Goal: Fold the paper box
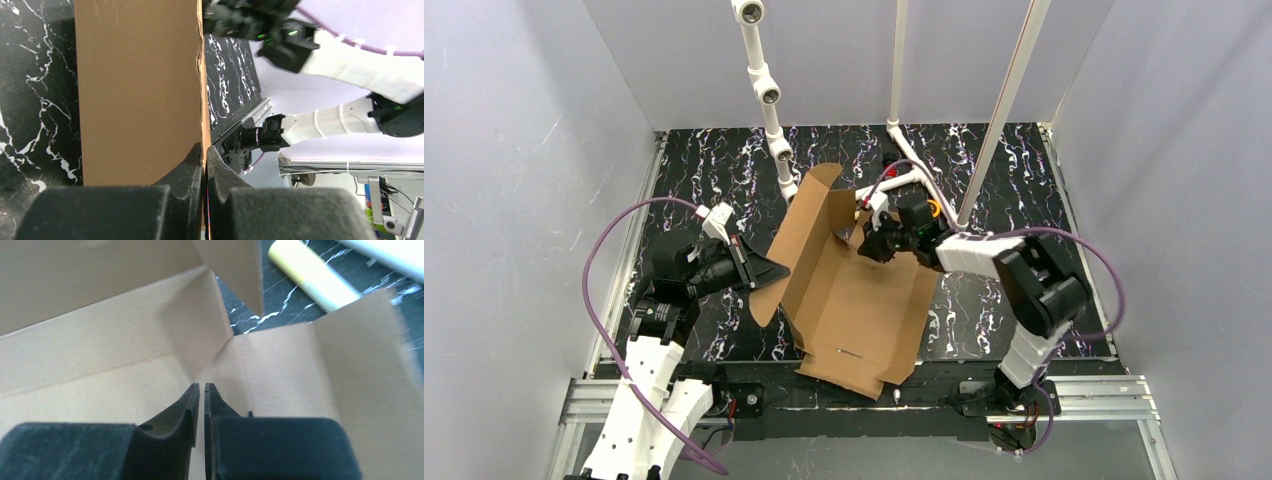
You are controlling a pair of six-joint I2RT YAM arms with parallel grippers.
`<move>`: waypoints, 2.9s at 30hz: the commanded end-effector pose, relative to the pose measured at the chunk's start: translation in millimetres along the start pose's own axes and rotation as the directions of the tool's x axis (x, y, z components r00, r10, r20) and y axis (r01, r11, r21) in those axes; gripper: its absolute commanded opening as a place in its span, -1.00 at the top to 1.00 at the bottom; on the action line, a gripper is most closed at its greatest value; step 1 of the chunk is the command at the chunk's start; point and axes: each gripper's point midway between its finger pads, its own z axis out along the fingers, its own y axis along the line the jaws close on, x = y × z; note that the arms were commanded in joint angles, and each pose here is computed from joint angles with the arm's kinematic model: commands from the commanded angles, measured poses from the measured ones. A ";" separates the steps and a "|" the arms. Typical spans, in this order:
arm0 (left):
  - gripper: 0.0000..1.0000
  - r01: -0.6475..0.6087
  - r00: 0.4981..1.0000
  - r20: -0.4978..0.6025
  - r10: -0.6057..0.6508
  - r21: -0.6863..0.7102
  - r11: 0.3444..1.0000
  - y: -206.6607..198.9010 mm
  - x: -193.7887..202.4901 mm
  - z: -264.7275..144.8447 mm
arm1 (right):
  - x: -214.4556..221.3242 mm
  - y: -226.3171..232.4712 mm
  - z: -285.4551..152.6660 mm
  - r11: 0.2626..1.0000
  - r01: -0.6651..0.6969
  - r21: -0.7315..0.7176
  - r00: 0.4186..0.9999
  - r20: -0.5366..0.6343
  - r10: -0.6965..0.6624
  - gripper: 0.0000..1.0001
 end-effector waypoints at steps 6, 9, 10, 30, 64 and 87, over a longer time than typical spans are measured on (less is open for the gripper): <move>1.00 -0.086 0.996 -0.001 0.086 -0.016 0.996 -2.5 3.0 -9.7 | 7.7 61.6 -154.8 0.739 0.535 -0.410 0.773 -0.118 -0.624 0.61; 1.00 -0.095 0.995 -0.002 0.095 -0.012 0.995 -3.6 3.2 -10.3 | 44.6 51.7 -187.5 0.739 0.531 -0.415 0.727 -0.225 -0.649 0.97; 1.00 -0.096 0.995 -0.003 0.096 -0.011 0.995 -3.7 3.4 -10.4 | 57.3 49.1 -196.7 0.741 0.520 -0.425 0.712 -0.262 -0.651 0.97; 1.00 -0.103 0.994 -0.022 0.103 0.007 0.995 -5.5 4.5 -9.2 | 109.6 16.5 -174.2 0.819 0.494 -0.293 0.755 -0.322 -0.570 0.97; 1.00 -0.156 0.987 -0.033 0.155 -0.014 0.988 -5.0 -11.0 -3.7 | 85.1 49.3 -180.1 0.749 0.394 -0.533 0.736 -0.304 -0.604 0.97; 1.00 -0.523 0.850 -0.086 0.520 -0.025 0.852 -36.2 -66.1 -14.5 | -28.1 -77.0 -201.8 0.928 0.264 0.263 0.957 -0.193 -0.218 -0.61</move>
